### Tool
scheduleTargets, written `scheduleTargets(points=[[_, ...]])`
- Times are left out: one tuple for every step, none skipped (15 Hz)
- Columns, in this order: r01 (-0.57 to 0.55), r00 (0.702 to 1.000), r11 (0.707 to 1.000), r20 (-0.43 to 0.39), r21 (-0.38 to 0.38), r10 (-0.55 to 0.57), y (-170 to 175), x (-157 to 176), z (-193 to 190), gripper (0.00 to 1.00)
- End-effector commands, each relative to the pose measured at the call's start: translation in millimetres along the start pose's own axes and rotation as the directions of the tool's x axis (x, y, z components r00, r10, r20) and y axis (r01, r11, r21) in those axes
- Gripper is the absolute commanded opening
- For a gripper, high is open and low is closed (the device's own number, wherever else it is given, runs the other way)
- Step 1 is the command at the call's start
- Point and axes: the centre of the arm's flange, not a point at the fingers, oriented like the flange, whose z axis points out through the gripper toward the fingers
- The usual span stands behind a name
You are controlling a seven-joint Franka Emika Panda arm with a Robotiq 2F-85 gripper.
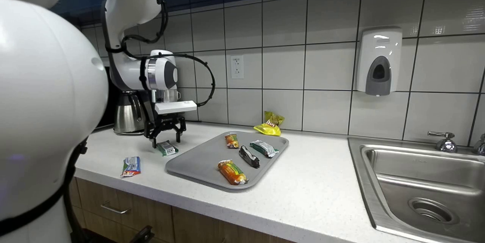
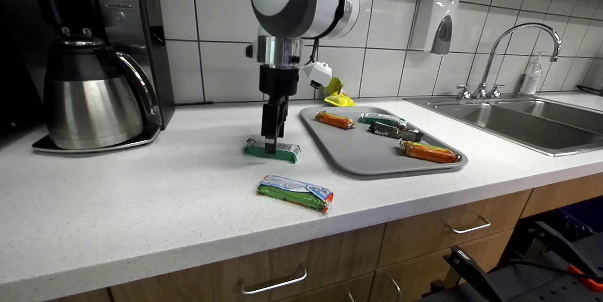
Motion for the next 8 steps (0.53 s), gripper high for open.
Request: scheduleTargets(points=[[-0.032, 0.999, 0.999, -0.01, -0.021, 0.031, 3.1, 8.6, 5.1, 1.0], [-0.036, 0.999, 0.999, -0.011, -0.02, 0.036, 3.2, 8.6, 6.4, 1.0], [-0.04, 0.999, 0.999, -0.012, -0.018, 0.04, 3.6, 8.6, 7.0, 1.0], [-0.045, 0.999, 0.999, -0.014, -0.019, 0.044, 3.8, 8.3, 7.3, 1.0], [-0.047, 0.999, 0.999, -0.016, -0.018, 0.047, 4.0, 8.3, 7.3, 1.0], [-0.05, 0.999, 0.999, -0.016, -0.02, 0.05, 4.5, 8.6, 7.8, 1.0], [-0.053, 0.998, 0.998, -0.016, -0.021, 0.053, 4.9, 8.6, 8.4, 1.0], [-0.056, 0.998, 0.998, -0.017, -0.021, 0.056, 5.3, 8.6, 8.6, 1.0]])
